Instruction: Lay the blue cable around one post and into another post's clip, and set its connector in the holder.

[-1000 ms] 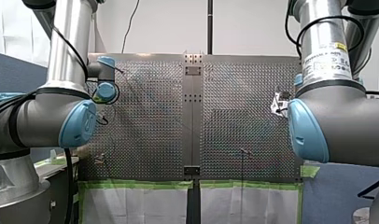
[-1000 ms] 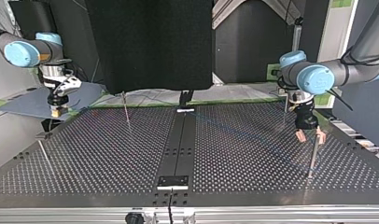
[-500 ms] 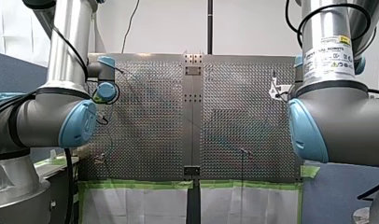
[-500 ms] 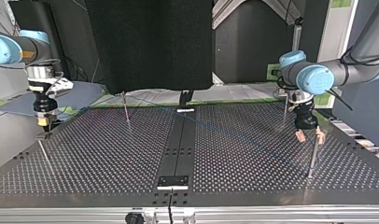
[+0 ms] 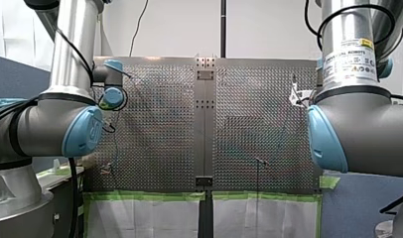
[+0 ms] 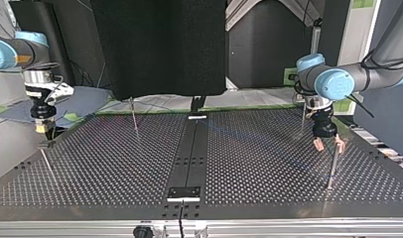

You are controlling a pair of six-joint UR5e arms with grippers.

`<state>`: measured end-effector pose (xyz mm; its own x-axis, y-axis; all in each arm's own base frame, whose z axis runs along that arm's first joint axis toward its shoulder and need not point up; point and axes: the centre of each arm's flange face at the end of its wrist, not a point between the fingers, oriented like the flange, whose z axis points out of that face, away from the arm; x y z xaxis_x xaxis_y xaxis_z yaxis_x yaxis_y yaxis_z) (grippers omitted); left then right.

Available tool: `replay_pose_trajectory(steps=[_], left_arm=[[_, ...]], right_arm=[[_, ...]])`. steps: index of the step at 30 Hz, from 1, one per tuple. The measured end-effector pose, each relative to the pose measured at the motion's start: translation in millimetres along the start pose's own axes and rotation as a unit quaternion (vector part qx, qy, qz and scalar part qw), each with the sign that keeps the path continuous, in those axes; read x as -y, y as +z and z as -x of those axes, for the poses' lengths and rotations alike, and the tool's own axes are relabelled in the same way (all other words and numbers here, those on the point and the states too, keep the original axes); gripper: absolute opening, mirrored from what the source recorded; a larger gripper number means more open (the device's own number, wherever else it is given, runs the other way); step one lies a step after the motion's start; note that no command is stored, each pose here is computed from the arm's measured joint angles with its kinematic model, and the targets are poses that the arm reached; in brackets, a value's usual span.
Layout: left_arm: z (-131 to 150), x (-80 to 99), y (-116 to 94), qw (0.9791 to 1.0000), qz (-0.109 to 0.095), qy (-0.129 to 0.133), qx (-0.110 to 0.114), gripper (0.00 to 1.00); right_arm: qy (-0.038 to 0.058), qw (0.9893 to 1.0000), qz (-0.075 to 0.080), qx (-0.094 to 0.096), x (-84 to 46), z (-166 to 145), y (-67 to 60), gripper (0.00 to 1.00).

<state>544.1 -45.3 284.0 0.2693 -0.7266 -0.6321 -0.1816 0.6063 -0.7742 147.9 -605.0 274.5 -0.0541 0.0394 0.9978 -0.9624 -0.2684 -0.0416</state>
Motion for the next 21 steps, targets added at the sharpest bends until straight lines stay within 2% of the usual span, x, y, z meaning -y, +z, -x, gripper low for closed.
replay_pose_trajectory(steps=[5,9,15,21], left_arm=[[0,0.5,0,1.0,0.0,0.0,0.0,0.98],[0,0.5,0,1.0,0.0,0.002,0.0,0.98],[0,0.6,0,1.0,0.0,0.005,0.0,0.98],[-1,0.8,0,1.0,-0.001,0.005,-0.001,0.98]], right_arm=[[0.0077,0.9999,0.003,0.01,-6.7,21,6.0,0.02],[0.0131,0.9998,0.005,0.015,-12.6,23,10.2,0.02],[0.0137,0.9997,0.008,0.019,-18.8,15,15.8,0.02],[0.0161,0.9993,0.011,0.03,-23.1,13,15.5,0.02]])
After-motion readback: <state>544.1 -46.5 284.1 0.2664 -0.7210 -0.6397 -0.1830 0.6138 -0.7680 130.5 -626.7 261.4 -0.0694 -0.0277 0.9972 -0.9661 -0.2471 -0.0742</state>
